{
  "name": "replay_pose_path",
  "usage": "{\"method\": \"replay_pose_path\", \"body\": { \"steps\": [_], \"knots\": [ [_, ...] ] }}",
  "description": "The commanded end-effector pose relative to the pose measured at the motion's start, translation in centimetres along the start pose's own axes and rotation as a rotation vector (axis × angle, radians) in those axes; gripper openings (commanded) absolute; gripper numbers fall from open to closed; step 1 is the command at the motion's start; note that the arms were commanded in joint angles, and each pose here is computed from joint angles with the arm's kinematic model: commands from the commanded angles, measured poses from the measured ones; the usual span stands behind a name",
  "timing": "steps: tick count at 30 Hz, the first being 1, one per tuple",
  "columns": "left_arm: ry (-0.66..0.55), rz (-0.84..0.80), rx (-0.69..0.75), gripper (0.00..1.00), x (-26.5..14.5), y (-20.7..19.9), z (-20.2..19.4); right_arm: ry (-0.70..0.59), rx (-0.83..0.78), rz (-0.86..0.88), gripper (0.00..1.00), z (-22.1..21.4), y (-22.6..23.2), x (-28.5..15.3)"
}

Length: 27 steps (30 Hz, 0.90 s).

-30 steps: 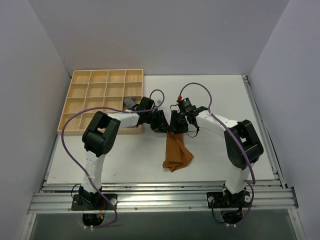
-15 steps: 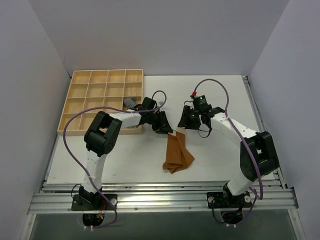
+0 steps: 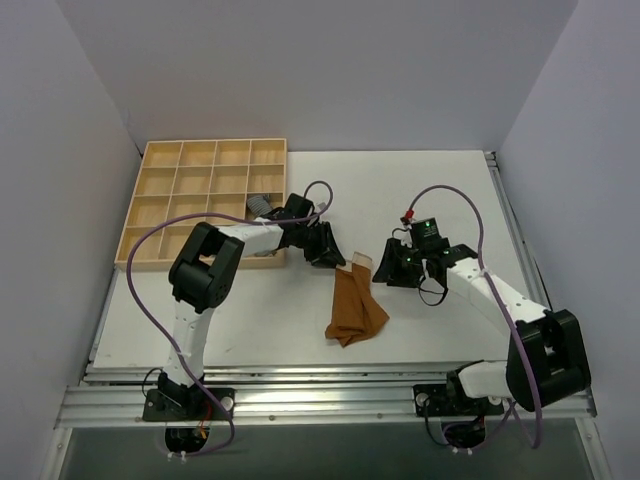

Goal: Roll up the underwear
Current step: Fold the underwear

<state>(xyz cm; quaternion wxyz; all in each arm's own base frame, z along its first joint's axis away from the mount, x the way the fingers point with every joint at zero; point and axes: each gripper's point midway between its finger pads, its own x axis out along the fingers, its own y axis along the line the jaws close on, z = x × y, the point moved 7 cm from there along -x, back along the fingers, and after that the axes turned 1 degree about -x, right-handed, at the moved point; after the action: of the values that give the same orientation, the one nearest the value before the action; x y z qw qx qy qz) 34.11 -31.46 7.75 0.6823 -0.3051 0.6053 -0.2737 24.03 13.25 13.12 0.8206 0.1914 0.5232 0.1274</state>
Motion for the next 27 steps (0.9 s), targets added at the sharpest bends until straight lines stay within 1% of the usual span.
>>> {"method": "replay_pose_path", "body": {
  "steps": [1,3,5,6,7,10,14,27],
  "knots": [
    [0.001,0.051,0.006,0.39,0.8,0.9,0.1,0.044,0.018,0.037,0.39,-2.5,-0.5,-1.5],
    [0.0,0.052,0.007,0.39,0.7,0.9,0.1,0.072,0.065,0.016,0.38,-4.1,-1.3,-1.6],
    [0.0,0.054,0.011,0.39,0.6,0.8,0.1,0.011,0.154,0.006,0.38,-4.4,-1.1,-2.7],
    [0.0,0.054,0.014,0.39,0.6,0.8,0.1,0.003,0.193,-0.009,0.38,-5.0,-1.4,-3.0],
    [0.001,0.057,0.014,0.39,0.6,0.8,0.1,-0.041,0.248,0.003,0.38,-5.0,-1.0,-3.9],
    [0.004,0.061,0.015,0.39,0.6,0.9,0.1,-0.068,0.331,-0.054,0.38,-6.1,-2.0,-4.1],
    [0.002,0.058,0.011,0.39,0.6,1.1,0.0,-0.053,0.357,-0.111,0.37,-7.1,-3.2,-3.1],
    [0.004,0.059,0.002,0.39,0.7,1.3,-0.2,-0.02,0.34,-0.186,0.34,-6.7,-4.3,-0.3]
  ]
}}
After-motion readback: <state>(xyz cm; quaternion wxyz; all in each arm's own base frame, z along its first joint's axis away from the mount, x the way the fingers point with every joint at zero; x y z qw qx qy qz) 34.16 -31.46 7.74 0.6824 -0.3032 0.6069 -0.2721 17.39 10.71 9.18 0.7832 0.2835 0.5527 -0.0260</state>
